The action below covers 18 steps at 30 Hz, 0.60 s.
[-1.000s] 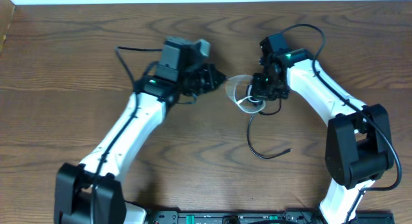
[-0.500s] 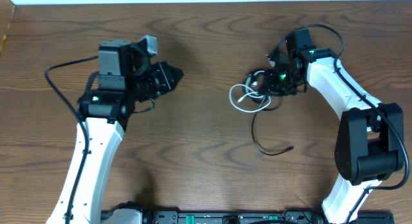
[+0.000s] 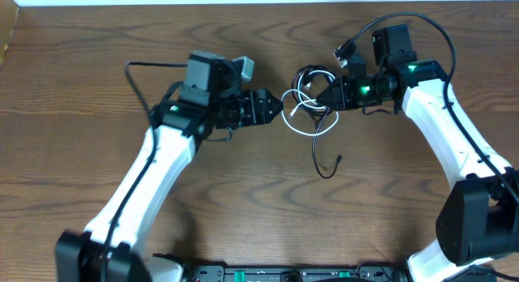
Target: Untangle cables
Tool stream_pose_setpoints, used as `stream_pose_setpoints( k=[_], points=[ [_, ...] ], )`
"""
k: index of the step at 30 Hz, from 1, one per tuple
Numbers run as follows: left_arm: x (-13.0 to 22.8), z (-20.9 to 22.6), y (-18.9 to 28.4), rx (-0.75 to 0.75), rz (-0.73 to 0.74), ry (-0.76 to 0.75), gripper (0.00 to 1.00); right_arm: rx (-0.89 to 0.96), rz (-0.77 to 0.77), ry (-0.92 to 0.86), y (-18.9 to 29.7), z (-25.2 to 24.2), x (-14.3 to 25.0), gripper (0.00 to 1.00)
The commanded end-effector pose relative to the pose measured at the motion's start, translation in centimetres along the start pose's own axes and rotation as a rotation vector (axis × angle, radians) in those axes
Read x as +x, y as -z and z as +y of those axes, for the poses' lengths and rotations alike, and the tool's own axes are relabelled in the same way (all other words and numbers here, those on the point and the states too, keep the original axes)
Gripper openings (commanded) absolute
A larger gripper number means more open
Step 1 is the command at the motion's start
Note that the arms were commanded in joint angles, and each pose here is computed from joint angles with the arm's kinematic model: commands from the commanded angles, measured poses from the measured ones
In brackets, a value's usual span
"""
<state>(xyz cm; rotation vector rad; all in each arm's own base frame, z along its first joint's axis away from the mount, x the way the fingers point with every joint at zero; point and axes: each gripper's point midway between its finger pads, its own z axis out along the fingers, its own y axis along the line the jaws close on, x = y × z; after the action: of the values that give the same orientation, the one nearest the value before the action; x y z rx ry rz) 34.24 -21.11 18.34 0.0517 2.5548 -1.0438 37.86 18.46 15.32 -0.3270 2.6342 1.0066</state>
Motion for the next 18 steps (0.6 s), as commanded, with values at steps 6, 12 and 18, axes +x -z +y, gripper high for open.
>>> stream_pose_setpoints(
  k=[6,12,18],
  points=[
    [0.0,0.8,-6.3,0.029,0.058,0.108,0.73,0.038,0.014,0.022,-0.5,0.4,0.4,0.03],
    [1.2,2.6,-8.9,-0.005,0.11,0.121,0.07,0.156,0.009,-0.065,-0.3,-1.5,0.5,0.03],
    [-2.0,3.1,-5.6,-0.065,-0.035,0.098,0.08,0.556,-0.024,-0.309,2.1,-7.9,2.0,0.04]
  ],
)
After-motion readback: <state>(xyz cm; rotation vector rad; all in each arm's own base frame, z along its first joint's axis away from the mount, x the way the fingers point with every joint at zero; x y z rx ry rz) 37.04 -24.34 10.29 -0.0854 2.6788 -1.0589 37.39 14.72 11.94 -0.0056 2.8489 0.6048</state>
